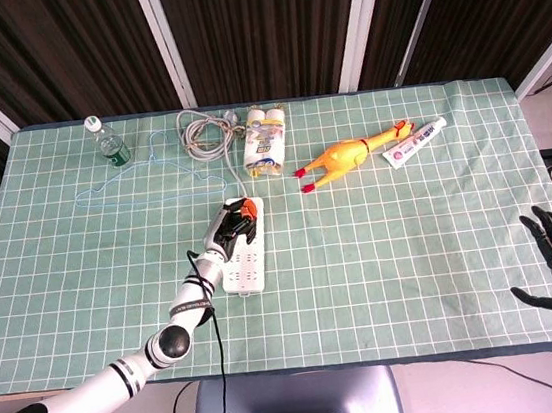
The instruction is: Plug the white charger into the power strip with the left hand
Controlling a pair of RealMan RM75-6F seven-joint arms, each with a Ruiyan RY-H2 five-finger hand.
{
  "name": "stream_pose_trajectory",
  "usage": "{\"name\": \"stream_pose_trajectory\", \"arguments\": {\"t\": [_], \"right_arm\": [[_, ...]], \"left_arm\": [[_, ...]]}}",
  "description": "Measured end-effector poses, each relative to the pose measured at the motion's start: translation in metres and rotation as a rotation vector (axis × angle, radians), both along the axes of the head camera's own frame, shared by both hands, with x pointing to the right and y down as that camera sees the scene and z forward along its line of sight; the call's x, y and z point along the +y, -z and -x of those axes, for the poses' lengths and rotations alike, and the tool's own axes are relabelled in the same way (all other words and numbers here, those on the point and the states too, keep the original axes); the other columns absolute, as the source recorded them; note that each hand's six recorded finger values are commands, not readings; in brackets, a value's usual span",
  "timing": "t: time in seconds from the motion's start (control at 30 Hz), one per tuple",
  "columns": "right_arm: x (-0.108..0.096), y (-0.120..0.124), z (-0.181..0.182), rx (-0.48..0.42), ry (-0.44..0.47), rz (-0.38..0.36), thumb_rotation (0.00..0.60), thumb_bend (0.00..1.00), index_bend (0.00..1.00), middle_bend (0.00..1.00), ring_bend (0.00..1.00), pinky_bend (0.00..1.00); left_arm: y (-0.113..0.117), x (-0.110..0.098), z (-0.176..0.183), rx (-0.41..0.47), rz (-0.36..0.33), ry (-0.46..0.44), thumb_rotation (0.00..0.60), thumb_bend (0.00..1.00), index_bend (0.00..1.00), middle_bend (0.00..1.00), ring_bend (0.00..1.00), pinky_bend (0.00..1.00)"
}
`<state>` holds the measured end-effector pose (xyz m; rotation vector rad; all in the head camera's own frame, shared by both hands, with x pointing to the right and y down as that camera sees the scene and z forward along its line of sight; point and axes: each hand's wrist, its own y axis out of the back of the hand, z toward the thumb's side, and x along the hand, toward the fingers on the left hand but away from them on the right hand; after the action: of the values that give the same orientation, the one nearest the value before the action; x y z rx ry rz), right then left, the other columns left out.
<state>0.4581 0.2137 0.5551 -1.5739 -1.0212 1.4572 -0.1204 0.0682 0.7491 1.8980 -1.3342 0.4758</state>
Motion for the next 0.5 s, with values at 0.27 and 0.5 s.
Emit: {"name": "stream_pose_trajectory", "arguments": {"t": [0.27,0.5], "right_arm": [[0.0009,0.0002,-0.0014,0.001,-0.004,0.000,0.600,0.00,0.00,0.05,0.00,0.12],[0.0017,0.0003,-0.0021,0.001,-0.007,0.000,0.600,0.00,0.00,0.05,0.00,0.12]], "left_arm": [[-0.0015,0.0045,-0.0059,-0.003,0.000,-0.033,0.600,1.00,0.93,0.98,0.85,0.86],[-0.0034,0.0055,-0.0056,-0.014,0.001,-0.049,0.600,1.00,0.93,0.98,0.85,0.86]]}}
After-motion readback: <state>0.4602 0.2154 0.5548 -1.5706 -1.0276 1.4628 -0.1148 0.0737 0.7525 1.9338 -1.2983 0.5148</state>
